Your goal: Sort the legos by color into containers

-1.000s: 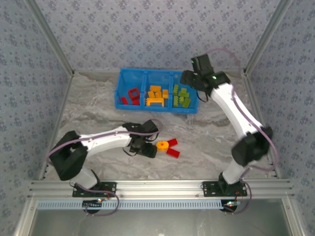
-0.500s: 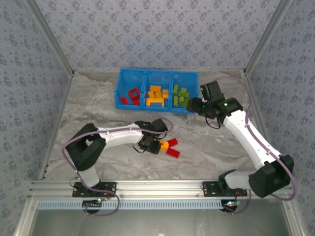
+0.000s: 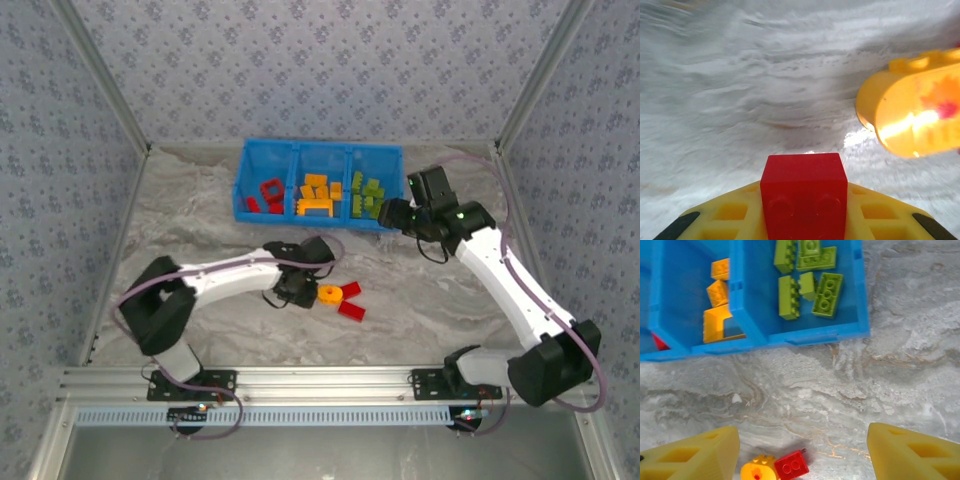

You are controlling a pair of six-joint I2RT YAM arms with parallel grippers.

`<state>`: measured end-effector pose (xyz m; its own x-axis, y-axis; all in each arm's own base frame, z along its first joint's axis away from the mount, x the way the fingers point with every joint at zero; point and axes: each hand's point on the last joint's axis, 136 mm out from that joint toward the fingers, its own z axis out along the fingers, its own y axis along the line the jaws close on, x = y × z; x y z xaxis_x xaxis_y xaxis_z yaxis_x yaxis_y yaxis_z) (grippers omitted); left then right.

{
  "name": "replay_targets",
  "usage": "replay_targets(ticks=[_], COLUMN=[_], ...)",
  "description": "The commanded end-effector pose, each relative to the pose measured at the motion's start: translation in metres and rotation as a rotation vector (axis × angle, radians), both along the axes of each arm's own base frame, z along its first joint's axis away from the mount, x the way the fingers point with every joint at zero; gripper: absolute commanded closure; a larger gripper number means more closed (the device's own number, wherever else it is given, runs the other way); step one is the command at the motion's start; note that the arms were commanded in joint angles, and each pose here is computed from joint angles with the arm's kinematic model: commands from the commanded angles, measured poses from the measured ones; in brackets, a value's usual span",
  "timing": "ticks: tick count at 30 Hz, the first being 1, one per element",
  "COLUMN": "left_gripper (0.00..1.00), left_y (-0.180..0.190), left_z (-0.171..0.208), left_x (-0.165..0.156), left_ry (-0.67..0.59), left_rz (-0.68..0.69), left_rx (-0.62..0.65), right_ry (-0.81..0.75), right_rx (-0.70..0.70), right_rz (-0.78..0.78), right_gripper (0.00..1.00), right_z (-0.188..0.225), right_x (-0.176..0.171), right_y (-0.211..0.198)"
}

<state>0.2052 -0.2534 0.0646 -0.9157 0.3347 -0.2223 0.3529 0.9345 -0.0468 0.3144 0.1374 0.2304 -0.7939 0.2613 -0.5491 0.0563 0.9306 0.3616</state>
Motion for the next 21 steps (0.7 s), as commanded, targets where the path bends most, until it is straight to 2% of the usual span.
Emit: replay_targets(ticks=[1,4,8,11,17,21], left_gripper=[0.71,0.7,0.7,0.7,0.66,0.66], left_y=[0.028,0.048,0.067,0.077,0.089,0.098], left_z=[0.056,0.084,0.104,0.105,0.083,0.065], left_x=[0.029,0.074,0.144,0.195,0.271,0.292], left_ry=[-0.093,-0.147,-0.213,-0.25,-0.249,-0.225], left_rz=[0.129,0.254,0.386,0.457,0.537,0.586], left_rx=[-0.061,-0.139,-0.206,-0.213,-0.105,-0.002], right_ry=[-0.112,-0.209,-0.181,-0.172,-0.184,-0.185], right_rx=[0.035,0.038,0.016,0.016,0.009,-0.004], right_rz=[0.152,0.26,0.294,0.295,0.286,0.269], right_gripper=[0.29,0.28,0.28,0.28,0.28,0.27], right_z=[0.01,0.007,-0.01,-0.013,-0.005,-0.003], right_x=[-0.019,-0.034,-0.044,-0.045,-0.048,-0.052], right_y=[0.016,0.029,0.034,0.037,0.035,0.029])
